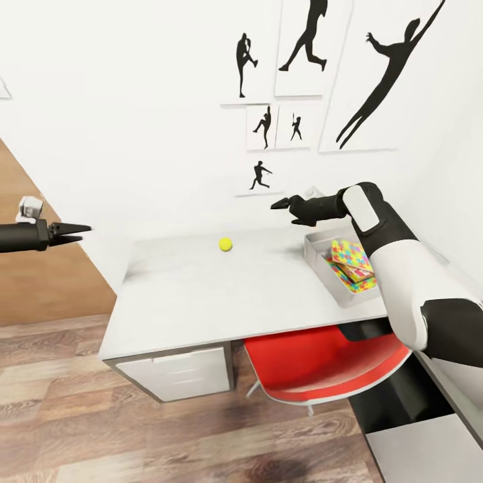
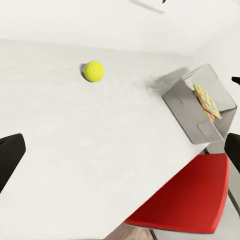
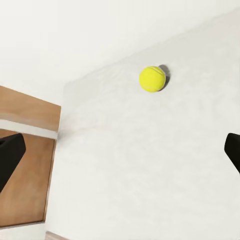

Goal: Put all the toys in the child's room - the three board games (two on the bed and one on the table), the two jigsaw puzzles on the table, and the tennis ball on the table - inside the toy box on the table in the child's room.

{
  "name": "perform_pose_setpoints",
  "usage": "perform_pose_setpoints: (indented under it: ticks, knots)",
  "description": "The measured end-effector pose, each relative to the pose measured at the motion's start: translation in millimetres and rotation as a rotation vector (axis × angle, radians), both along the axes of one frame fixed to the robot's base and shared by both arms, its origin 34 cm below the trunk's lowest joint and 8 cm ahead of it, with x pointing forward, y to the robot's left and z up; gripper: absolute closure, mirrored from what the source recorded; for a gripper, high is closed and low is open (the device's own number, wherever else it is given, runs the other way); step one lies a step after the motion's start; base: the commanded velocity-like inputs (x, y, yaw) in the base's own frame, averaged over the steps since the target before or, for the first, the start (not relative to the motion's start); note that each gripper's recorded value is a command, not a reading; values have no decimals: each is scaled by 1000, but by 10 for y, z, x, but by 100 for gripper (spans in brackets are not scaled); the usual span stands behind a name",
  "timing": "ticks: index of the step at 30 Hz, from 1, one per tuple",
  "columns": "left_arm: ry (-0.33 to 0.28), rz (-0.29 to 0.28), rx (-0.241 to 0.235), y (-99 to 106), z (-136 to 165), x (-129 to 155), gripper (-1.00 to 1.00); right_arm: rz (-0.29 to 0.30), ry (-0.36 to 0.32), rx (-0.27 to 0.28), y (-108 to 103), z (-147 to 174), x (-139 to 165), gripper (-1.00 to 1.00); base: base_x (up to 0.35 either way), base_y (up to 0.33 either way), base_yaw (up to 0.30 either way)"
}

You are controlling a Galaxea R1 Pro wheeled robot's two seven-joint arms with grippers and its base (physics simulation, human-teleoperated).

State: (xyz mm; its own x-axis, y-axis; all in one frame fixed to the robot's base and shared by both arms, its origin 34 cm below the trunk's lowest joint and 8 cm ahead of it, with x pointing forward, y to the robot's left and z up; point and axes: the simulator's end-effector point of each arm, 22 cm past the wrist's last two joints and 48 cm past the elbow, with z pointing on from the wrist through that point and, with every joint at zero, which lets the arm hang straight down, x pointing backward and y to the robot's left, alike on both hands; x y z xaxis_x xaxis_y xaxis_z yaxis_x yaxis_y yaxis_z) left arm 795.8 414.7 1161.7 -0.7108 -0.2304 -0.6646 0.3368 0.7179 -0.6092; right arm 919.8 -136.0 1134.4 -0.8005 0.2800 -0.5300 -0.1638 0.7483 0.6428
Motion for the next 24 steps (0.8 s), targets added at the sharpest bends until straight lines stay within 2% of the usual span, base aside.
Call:
perform_pose_setpoints:
  ticks: [6, 11, 17, 24]
  knots:
    - [5, 17, 18, 131, 13, -75, -100, -2, -8, -1, -14, 62, -15, -100, 0, 0, 100]
    - [44, 34, 41, 271, -159, -229, -100, -4, -7, -2, -34, 66, -43, -100, 0, 0, 100]
    - [93, 27, 87, 402, -505, -485, -100, -8, -12, -3, -62, 113, -61, -100, 0, 0, 100]
    - [142, 12, 112, 469, -877, -710, -100, -8, -23, -4, -69, 195, -77, -100, 0, 0, 100]
